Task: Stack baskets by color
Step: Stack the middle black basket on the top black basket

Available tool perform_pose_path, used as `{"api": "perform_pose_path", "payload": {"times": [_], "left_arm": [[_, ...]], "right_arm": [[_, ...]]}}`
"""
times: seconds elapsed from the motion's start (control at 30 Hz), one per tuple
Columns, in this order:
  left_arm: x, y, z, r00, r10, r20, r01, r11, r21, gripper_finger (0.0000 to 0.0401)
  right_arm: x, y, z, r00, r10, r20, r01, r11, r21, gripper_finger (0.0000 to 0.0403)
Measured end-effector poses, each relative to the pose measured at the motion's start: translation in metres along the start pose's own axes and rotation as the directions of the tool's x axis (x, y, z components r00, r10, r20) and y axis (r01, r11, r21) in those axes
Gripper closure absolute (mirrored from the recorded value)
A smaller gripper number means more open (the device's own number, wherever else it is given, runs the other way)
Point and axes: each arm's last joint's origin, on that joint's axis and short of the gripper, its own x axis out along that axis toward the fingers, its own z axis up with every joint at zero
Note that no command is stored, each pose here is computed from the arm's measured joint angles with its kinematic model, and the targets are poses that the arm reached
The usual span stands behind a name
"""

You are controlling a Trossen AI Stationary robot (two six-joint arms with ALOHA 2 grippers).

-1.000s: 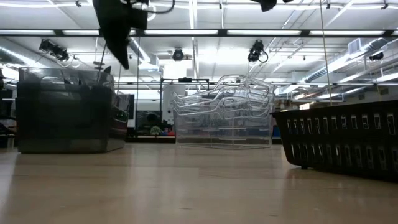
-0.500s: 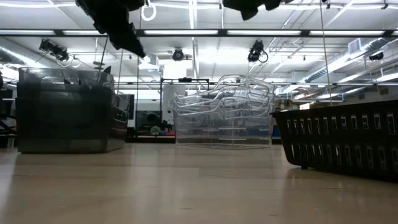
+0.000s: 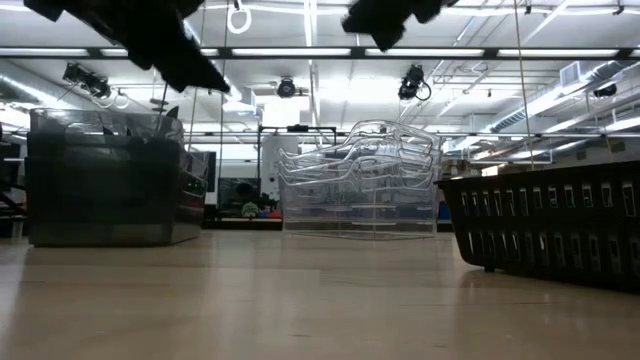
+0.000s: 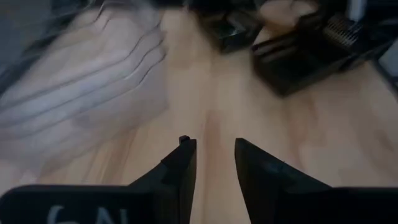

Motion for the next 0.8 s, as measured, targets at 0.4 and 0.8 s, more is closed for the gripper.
{"api": "perform_pose_path", "payload": {"times": [0.4, 0.8], "left_arm": [[-0.027, -0.004, -0.019, 0.969, 0.014, 0.246, -0.001, 0.998, -0.055, 0.0285], [-0.046, 0.001, -0.019, 0.936, -0.005, 0.353, 0.068, 0.984, -0.166, 0.0285]], "right_arm": [[0.027, 0.041, -0.02, 0.94, 0.098, -0.328, -0.079, 0.994, 0.071, 0.0259], [0.014, 0.056, -0.028, 0.858, 0.083, -0.507, -0.065, 0.996, 0.053, 0.0177]]}}
